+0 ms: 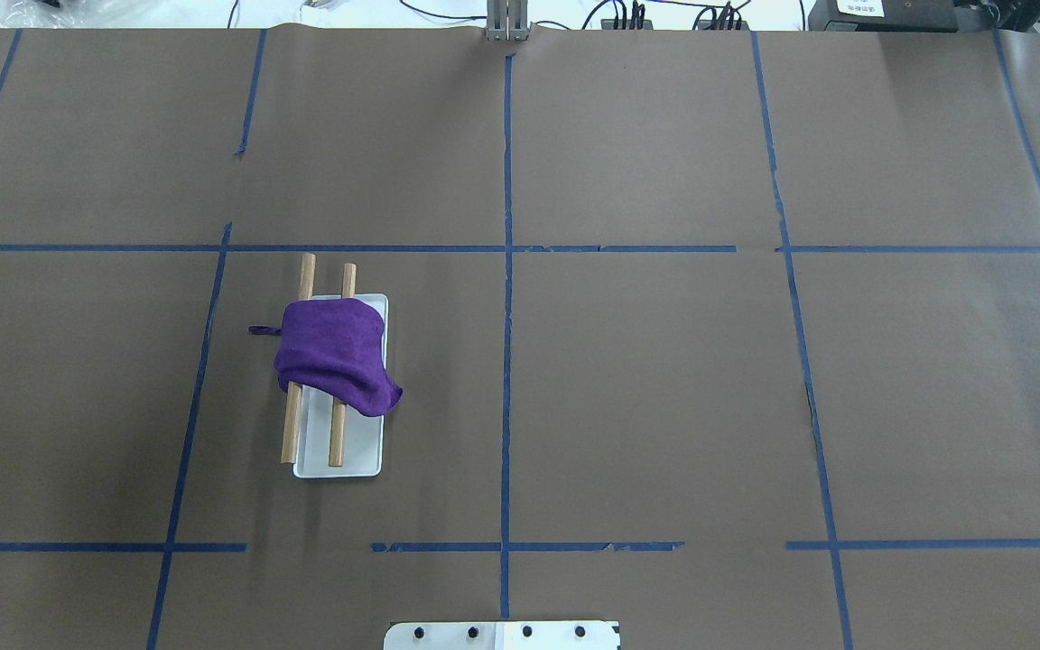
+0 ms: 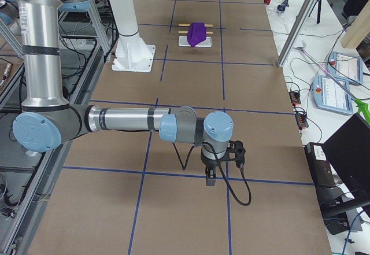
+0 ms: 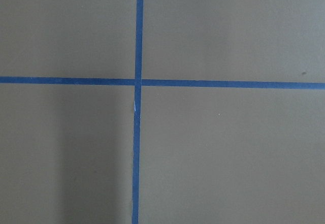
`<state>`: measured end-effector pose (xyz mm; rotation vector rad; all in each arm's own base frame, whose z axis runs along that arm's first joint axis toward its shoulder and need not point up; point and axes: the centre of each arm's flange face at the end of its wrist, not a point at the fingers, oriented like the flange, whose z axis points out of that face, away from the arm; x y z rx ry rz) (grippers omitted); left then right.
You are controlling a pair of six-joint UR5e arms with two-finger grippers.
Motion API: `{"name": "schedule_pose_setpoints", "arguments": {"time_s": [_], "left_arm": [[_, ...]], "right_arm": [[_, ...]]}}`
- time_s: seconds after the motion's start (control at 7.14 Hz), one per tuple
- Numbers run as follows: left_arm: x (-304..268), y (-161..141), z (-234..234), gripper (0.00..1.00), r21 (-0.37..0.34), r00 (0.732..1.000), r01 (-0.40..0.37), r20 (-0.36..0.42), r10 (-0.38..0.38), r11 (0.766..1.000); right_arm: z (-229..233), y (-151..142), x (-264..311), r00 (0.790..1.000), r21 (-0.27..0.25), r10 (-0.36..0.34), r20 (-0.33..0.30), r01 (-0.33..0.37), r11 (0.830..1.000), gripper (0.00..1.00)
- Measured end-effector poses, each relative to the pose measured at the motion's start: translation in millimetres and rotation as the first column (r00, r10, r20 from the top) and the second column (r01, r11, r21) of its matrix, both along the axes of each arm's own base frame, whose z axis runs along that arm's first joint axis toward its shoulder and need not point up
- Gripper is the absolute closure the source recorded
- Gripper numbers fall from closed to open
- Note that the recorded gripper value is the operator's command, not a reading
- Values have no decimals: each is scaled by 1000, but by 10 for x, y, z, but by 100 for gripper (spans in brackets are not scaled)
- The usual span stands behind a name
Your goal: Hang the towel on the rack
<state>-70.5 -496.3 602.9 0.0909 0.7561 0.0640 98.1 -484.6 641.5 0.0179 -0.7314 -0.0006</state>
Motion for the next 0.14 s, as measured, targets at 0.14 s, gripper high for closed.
{"name": "schedule_pose_setpoints", "arguments": {"time_s": [0.14], "left_arm": [[0,0,-1,0,1,1000,0,0,0,1000]], "right_arm": [[-8,-1,0,1000,2,0,0,0,1000,0]]}}
